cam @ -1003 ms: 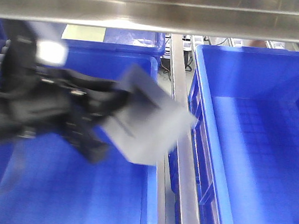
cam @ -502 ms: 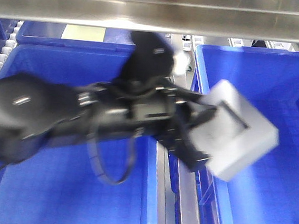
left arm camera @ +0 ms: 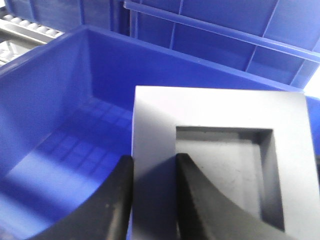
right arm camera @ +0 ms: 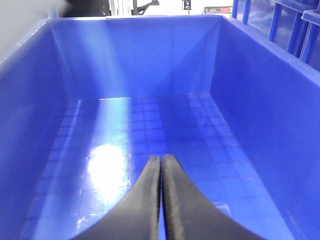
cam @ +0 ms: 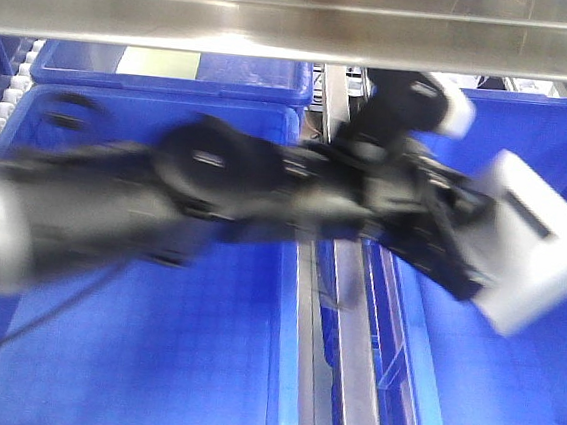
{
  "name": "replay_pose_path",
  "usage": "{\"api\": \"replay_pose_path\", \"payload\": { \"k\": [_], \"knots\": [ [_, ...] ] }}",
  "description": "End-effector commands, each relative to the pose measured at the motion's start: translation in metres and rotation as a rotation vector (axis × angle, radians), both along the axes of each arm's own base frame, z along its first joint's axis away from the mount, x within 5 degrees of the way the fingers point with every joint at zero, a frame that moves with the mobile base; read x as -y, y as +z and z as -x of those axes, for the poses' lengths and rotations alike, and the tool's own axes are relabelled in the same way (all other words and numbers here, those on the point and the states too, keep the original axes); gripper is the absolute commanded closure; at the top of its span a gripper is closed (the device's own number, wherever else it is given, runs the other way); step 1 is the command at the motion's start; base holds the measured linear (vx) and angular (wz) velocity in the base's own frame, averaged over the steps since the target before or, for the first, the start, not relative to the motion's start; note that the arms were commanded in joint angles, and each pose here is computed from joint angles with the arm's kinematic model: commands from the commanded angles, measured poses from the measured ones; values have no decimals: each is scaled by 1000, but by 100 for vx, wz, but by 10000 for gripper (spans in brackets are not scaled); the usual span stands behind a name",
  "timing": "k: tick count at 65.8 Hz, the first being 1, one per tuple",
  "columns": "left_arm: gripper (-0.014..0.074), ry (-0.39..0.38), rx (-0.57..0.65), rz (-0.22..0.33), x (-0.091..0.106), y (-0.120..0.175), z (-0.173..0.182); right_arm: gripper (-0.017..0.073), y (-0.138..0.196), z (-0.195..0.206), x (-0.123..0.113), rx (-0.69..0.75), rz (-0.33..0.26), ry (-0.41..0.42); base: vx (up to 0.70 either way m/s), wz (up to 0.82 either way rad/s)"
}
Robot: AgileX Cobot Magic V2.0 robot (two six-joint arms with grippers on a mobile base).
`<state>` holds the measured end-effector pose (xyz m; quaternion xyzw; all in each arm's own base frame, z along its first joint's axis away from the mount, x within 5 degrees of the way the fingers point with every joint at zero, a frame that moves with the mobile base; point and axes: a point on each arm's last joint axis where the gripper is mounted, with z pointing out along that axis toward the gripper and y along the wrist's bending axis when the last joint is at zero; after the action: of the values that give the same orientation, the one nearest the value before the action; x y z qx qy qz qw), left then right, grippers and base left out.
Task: Sort gray base to blue bin
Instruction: 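Swing the left arm with the gray base over the farther blue bin, then lower the gray base into the bin and open the left gripper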
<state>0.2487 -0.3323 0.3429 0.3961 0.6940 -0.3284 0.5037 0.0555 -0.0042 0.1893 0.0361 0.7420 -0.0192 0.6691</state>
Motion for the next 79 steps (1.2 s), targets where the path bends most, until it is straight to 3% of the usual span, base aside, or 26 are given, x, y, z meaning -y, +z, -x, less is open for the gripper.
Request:
{"api": "replay_pose_path", "payload": {
  "k": [1,18,25,44,79],
  "knots": [
    [600,16,25,91,8,27,6,564,1,-1,0,27,17,-2,0,0],
    [600,-10,-39,63,49,-8,0,564,1,-1,0,27,17,-2,0,0],
    [600,-13,-70,53,58,-21,-4,564,1,-1,0,27,17,-2,0,0],
    [600,25,-123,30,65,-45,-11,564,1,-1,0,27,17,-2,0,0],
    [573,-48,-178,-13,72,-64,-8,564,1,-1,0,27,17,-2,0,0]
  ]
}}
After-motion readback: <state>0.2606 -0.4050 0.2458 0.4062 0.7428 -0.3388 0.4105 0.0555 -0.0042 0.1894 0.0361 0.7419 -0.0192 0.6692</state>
